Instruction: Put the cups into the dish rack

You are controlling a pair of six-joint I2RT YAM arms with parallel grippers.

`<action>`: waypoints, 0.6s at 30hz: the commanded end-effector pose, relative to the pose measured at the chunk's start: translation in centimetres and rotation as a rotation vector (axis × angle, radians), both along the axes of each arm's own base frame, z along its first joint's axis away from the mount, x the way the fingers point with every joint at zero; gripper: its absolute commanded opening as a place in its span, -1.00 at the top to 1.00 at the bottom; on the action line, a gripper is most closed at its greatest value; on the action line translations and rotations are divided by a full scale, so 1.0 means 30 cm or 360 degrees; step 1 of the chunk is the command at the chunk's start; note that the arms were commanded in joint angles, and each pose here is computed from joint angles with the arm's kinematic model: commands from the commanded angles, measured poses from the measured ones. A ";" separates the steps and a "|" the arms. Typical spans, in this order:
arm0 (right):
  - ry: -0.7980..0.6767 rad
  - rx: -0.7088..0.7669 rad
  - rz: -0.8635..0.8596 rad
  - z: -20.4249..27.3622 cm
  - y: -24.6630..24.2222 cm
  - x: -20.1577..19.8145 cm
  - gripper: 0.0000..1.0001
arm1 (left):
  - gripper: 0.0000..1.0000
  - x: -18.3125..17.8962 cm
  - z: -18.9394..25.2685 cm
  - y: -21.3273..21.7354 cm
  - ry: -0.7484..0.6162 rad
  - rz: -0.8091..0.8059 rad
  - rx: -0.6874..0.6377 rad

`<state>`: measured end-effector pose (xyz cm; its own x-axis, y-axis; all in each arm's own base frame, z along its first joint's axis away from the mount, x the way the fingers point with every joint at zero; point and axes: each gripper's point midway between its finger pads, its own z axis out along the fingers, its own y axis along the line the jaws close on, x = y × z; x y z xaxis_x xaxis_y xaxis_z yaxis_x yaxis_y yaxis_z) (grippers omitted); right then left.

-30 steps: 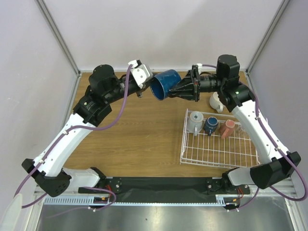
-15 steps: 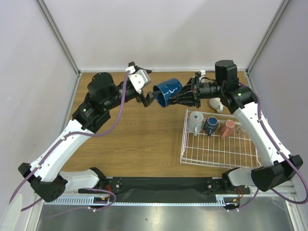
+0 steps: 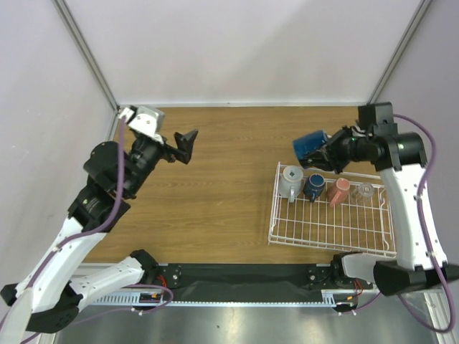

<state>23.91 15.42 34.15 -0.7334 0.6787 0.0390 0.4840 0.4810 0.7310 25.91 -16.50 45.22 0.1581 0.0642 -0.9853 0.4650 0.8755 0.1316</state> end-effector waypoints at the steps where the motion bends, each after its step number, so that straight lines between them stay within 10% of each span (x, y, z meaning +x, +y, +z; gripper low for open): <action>1: 0.0133 -0.0450 -0.0265 -0.112 -0.191 -0.156 1.00 | -0.99 -0.035 -0.009 0.077 0.0205 0.0155 -0.0215; 18: 0.0423 -0.1039 -0.0662 -0.475 -0.458 -0.328 1.00 | -0.99 -0.210 -0.046 0.126 0.0301 -0.0036 -0.0230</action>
